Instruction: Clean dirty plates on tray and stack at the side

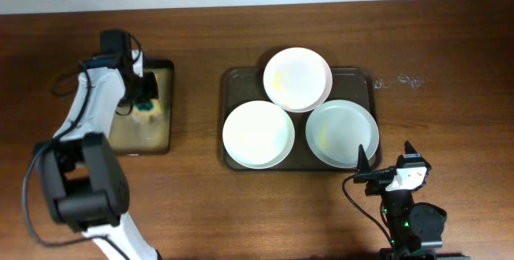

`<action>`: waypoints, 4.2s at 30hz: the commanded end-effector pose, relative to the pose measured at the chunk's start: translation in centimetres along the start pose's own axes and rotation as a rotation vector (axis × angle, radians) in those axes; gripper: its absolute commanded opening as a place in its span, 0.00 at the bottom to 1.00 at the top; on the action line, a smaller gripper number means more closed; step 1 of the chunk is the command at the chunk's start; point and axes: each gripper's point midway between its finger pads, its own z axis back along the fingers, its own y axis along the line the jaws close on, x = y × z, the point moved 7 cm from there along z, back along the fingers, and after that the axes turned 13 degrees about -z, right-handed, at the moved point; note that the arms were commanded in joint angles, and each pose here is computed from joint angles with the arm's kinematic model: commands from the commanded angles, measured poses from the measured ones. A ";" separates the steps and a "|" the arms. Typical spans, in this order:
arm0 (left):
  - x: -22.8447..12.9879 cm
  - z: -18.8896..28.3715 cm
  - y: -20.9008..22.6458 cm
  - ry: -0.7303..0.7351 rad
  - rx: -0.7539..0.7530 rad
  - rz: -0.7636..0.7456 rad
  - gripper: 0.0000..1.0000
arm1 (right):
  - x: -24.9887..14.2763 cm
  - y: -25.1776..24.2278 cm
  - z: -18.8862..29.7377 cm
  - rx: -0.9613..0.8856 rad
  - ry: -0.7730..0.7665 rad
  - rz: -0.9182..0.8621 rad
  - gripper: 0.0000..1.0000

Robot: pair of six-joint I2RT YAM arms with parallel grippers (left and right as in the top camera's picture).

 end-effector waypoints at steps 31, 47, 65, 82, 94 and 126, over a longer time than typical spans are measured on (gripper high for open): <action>-2.8 6.2 2.3 -0.172 0.015 0.062 0.00 | -0.2 -0.2 0.0 -0.014 0.001 0.005 0.98; -2.6 8.7 1.9 -0.193 -0.009 0.057 0.00 | 16.3 6.8 6.4 0.441 -0.429 -0.074 0.98; -2.7 8.5 1.6 -0.185 -0.037 0.054 0.00 | 10.5 10.0 -9.7 -0.110 1.054 -0.240 0.63; -2.7 8.5 1.6 -0.184 -0.038 0.054 0.00 | -7.0 15.7 -19.4 -0.125 1.229 -0.018 0.53; -2.7 8.5 1.5 -0.184 -0.038 0.053 0.00 | -11.8 15.2 -18.9 -0.142 1.373 -0.040 0.47; -1.3 15.4 -3.8 -0.398 -0.278 -0.004 0.00 | -12.2 15.0 -17.7 -0.142 1.454 -0.046 0.04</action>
